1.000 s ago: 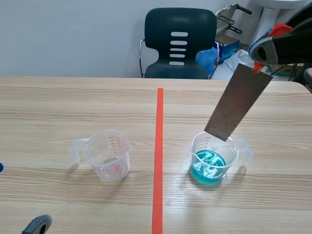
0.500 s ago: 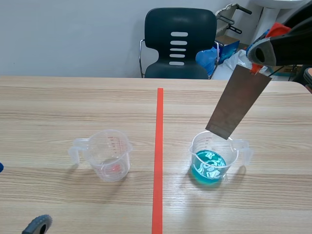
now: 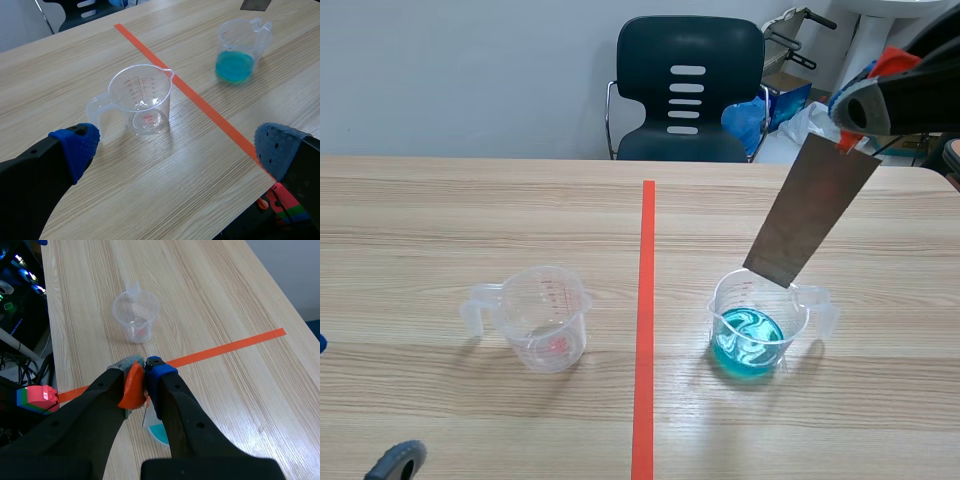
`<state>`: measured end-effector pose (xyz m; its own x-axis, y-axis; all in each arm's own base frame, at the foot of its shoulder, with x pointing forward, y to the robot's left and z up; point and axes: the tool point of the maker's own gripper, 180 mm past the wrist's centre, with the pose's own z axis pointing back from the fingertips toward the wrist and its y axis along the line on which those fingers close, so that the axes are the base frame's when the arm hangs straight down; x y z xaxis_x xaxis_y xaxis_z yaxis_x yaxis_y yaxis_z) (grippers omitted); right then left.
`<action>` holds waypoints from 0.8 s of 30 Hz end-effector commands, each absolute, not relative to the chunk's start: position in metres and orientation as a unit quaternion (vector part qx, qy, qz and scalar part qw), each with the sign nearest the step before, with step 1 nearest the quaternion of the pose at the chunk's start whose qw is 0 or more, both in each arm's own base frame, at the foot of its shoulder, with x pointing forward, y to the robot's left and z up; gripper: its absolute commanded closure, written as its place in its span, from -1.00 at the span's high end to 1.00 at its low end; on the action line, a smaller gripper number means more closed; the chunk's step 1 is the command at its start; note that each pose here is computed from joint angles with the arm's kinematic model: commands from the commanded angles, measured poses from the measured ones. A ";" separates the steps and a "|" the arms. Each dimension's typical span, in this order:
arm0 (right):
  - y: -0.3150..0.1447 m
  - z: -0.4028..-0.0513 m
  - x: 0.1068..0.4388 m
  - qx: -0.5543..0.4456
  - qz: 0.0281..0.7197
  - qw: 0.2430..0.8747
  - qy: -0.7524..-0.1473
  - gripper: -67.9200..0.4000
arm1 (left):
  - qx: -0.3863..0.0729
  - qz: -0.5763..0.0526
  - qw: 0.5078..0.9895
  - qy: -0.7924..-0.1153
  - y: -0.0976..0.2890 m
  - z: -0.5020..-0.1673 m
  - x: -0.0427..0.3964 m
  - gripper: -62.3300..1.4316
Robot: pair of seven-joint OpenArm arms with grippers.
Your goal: Do the redox reaction experiment
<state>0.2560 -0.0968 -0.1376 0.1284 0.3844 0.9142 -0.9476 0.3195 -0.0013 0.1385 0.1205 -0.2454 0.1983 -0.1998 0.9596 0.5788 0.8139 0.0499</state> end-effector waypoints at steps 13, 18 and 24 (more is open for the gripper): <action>-0.101 -0.126 0.261 0.311 0.489 0.675 -0.457 -0.96 | -0.167 -0.253 0.748 -0.590 0.118 -0.238 0.142 1.00; -0.101 -0.126 0.261 0.310 0.489 0.676 -0.456 -0.96 | -0.167 -0.253 0.748 -0.590 0.118 -0.238 0.142 1.00; -0.101 -0.127 0.261 0.307 0.492 0.676 -0.456 -0.96 | -0.167 -0.253 0.748 -0.590 0.118 -0.238 0.142 1.00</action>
<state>0.2570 -0.0984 -0.1387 0.1313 0.3889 0.9119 -0.9461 0.3238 -0.0018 0.1385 0.1205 -0.2454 0.1983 -0.1998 0.9596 0.5788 0.8139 0.0499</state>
